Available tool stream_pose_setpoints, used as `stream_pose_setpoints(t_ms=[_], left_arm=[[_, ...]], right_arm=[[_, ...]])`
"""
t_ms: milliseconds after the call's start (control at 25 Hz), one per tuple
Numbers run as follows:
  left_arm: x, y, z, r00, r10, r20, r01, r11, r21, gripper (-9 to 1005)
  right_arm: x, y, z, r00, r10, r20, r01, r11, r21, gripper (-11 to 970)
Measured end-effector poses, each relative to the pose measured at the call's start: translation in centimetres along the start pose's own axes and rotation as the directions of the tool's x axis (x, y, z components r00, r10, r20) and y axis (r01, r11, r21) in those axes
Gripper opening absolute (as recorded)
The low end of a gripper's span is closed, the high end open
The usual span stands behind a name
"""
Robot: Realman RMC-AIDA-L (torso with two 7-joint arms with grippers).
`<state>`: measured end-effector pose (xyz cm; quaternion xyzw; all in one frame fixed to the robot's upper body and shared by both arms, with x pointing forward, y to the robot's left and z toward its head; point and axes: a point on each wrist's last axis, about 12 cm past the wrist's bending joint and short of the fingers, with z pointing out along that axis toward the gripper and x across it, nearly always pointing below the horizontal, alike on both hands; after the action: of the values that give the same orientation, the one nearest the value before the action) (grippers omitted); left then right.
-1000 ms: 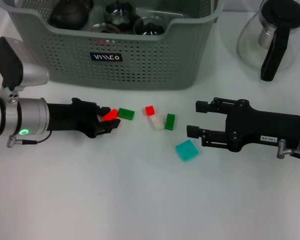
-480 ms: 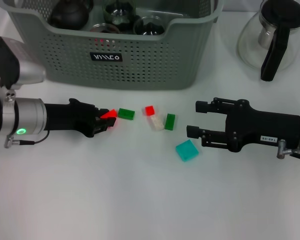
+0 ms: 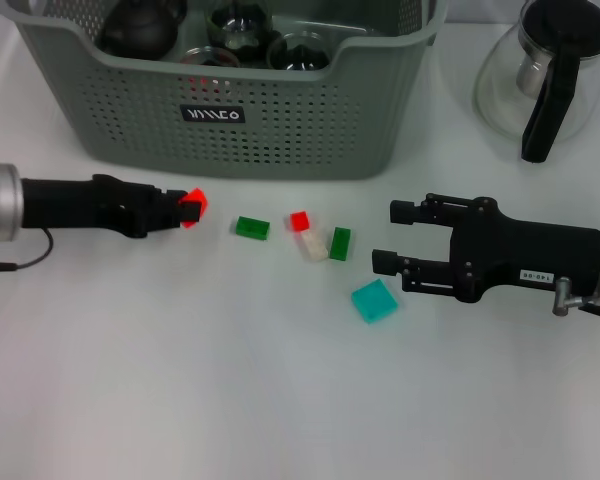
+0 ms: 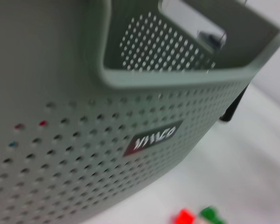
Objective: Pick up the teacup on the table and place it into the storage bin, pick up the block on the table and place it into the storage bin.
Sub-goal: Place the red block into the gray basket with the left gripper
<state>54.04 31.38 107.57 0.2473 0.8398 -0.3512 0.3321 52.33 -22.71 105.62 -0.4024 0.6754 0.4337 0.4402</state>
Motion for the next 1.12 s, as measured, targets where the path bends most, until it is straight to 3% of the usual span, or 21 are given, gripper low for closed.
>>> stream_pose_setpoints(t_ms=[240,680,840,1000,1120], left_arm=[[-2.5,-0.6,-2.6,0.989,-0.129,0.067,0.118,0.982,0.144,289],[-10.7,-2.4,-4.6,0.973,-0.149,0.176,0.072,0.922,0.381,307],[-13.9,-2.0,-3.9,0.959,-0.149,0.242,0.064,0.943,0.328,314],[-16.2,-0.6,-2.4,0.951,-0.136,0.277,0.097,0.984,0.15,321],[-17.1,0.2,-1.1,0.96,-0.107,0.26,0.103,0.994,0.027,326]], right_arm=[[-0.1,0.0,0.2,1.0,-0.003,0.001,0.003,1.0,-0.004,745],[-0.2,0.0,0.2,1.0,-0.011,0.002,0.011,1.0,-0.005,745],[-0.3,-0.1,0.4,1.0,-0.016,0.002,0.016,1.0,-0.006,745],[-0.3,0.0,0.5,1.0,-0.017,0.003,0.017,1.0,-0.008,746],[-0.3,0.0,0.5,1.0,-0.017,0.003,0.017,1.0,-0.008,746]])
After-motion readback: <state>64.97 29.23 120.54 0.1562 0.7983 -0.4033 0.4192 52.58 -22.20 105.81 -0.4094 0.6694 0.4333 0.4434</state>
